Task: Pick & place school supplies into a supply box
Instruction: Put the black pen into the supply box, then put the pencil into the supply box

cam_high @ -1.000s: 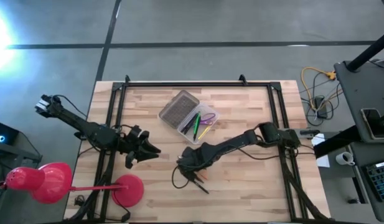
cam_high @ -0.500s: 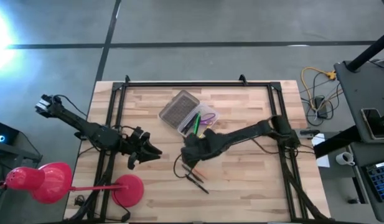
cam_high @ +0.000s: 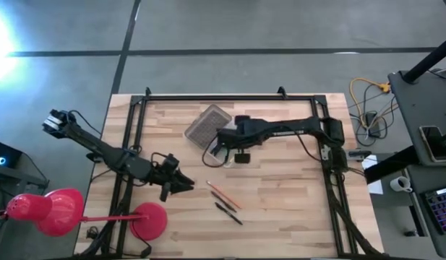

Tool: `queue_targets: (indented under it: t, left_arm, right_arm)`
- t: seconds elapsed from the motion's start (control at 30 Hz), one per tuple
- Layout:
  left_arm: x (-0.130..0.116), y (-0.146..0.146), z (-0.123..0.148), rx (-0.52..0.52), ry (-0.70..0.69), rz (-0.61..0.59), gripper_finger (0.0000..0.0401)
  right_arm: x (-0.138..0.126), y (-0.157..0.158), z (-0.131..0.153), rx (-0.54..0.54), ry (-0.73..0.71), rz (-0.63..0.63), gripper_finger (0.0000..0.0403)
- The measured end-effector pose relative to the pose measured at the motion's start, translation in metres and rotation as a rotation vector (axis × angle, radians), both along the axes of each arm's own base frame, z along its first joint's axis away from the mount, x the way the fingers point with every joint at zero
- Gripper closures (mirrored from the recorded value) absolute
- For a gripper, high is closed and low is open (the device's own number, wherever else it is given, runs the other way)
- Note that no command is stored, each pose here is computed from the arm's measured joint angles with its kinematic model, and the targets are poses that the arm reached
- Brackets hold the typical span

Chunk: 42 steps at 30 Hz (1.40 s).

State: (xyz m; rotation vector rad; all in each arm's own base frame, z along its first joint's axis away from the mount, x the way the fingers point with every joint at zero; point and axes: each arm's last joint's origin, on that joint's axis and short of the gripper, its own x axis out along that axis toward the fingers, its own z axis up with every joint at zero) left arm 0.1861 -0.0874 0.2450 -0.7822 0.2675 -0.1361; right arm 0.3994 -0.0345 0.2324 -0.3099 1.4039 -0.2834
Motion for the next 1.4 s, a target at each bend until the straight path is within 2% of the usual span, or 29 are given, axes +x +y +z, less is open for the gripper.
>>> queue_targets:
  t: [0.13, 0.23, 0.37, 0.57, 0.63, 0.73, 0.87, 0.97, 1.1, 1.23, 1.4]
  left_arm:
    - [0.003, 0.001, -0.003, -0.006, 0.014, 0.063, 0.0288]
    - [0.003, 0.003, -0.003, -0.007, 0.009, 0.144, 0.0288]
    - [0.004, 0.006, -0.002, -0.005, -0.014, 0.232, 0.0288]
    - [0.006, 0.01, -0.001, -0.008, -0.022, 0.258, 0.0288]
    - [0.007, 0.012, -0.001, 0.013, -0.024, 0.266, 0.0288]
    - [0.007, 0.013, -0.002, 0.111, -0.023, 0.248, 0.029]
    - [0.009, 0.012, -0.006, 0.259, -0.008, 0.174, 0.0298]
    - [0.014, 0.014, -0.011, 0.295, 0.01, 0.13, 0.0302]
    - [0.024, 0.016, -0.023, 0.316, 0.061, 0.01, 0.0306]
    - [0.035, 0.021, -0.041, 0.382, 0.128, -0.092, 0.0306]
    - [0.054, 0.025, -0.056, 0.47, 0.178, -0.201, 0.0306]
  right_arm:
    - [0.004, -0.005, -0.011, 0.012, 0.053, 0.244, 0.0388]
    - [0.005, -0.011, -0.016, -0.016, 0.07, 0.359, 0.0375]
    - [0.004, -0.019, -0.029, -0.019, 0.072, 0.414, 0.0341]
    - [0.005, -0.02, -0.034, 0.013, 0.03, 0.425, 0.0282]
    - [0.006, -0.019, -0.031, 0.021, -0.01, 0.371, 0.0263]
    - [0.003, -0.019, -0.02, 0.045, -0.08, 0.245, 0.0242]
    - [-0.014, -0.008, 0.014, 0.054, -0.209, 0.139, 0.0233]
    - [-0.032, 0.006, 0.035, 0.076, -0.274, 0.069, 0.0232]
    - [-0.061, 0.024, 0.056, 0.092, -0.367, -0.065, 0.0232]
    - [-0.08, 0.049, 0.055, 0.164, -0.41, -0.183, 0.0232]
    - [-0.097, 0.08, 0.04, 0.185, -0.357, -0.276, 0.0232]
